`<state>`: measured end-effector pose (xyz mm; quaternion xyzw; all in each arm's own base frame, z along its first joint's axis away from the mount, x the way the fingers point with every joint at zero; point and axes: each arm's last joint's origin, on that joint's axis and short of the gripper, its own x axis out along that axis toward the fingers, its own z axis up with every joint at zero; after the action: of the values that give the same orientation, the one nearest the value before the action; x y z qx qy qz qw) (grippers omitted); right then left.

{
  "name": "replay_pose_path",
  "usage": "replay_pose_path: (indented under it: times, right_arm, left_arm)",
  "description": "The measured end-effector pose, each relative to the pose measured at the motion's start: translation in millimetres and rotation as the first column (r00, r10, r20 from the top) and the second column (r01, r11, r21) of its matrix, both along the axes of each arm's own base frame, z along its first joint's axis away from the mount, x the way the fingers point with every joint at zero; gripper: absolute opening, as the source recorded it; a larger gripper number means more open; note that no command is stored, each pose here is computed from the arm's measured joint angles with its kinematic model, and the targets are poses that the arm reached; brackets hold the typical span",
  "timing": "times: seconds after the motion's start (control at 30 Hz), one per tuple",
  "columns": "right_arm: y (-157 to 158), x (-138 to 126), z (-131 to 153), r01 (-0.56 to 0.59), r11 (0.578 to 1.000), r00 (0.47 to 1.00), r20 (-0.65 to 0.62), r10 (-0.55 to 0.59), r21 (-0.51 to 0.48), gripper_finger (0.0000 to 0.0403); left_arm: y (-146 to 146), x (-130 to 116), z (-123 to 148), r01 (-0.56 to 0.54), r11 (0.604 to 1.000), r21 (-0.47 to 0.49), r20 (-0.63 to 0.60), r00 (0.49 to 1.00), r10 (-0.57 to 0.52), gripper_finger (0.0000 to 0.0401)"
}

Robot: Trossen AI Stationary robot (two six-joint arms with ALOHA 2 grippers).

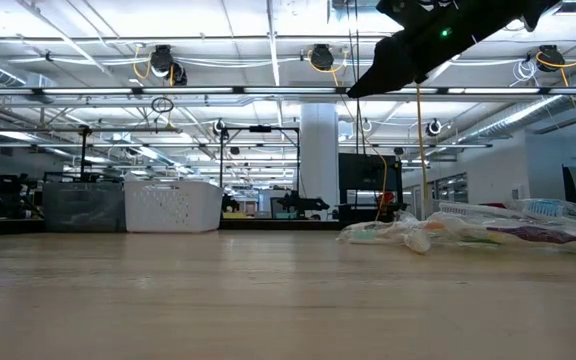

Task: Pick & Place Toothbrushes
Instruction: Put the orange toothbrush into the black bin

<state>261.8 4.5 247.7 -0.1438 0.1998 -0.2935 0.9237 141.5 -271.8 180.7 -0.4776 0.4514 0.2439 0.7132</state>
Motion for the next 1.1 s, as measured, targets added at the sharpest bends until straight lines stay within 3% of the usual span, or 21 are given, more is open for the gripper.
replay_pose_path:
  times: [0.3, 0.43, 0.73, 0.93, 1.1]
  right_arm:
    - [0.0, 0.0, 0.0, 0.000, 1.000, 1.000, 0.000, 0.000, 0.000, 0.0201]
    - [0.0, 0.0, 0.0, 0.000, 1.000, 1.000, 0.000, 0.000, 0.000, 0.0201]
    - [0.1, 0.0, -0.1, -0.001, 1.000, 1.000, 0.000, 0.001, 0.001, 0.0201]
    - [-0.3, -1.5, -4.8, 0.001, 1.000, 1.000, -0.017, -0.001, -0.001, 0.0201]
    - [-7.6, -6.8, -18.8, 0.023, 1.000, 0.997, -0.075, -0.025, -0.018, 0.0200]
  left_arm:
    - [1.6, -0.2, -0.5, 0.023, 0.999, 0.027, -0.007, 1.000, -0.023, 0.0104]
    - [7.4, 2.7, -1.1, 0.022, 0.996, 0.092, 0.007, 1.000, -0.022, 0.0132]
    - [12.0, 7.3, 6.2, 0.048, 0.998, 0.036, -0.050, 0.998, -0.046, 0.0141]
    - [20.3, 7.0, 27.3, 0.047, 0.997, 0.057, 0.083, 0.995, -0.051, 0.0141]
    - [35.7, 14.1, 49.1, 0.023, 0.983, 0.182, 0.273, 0.959, -0.073, 0.0143]
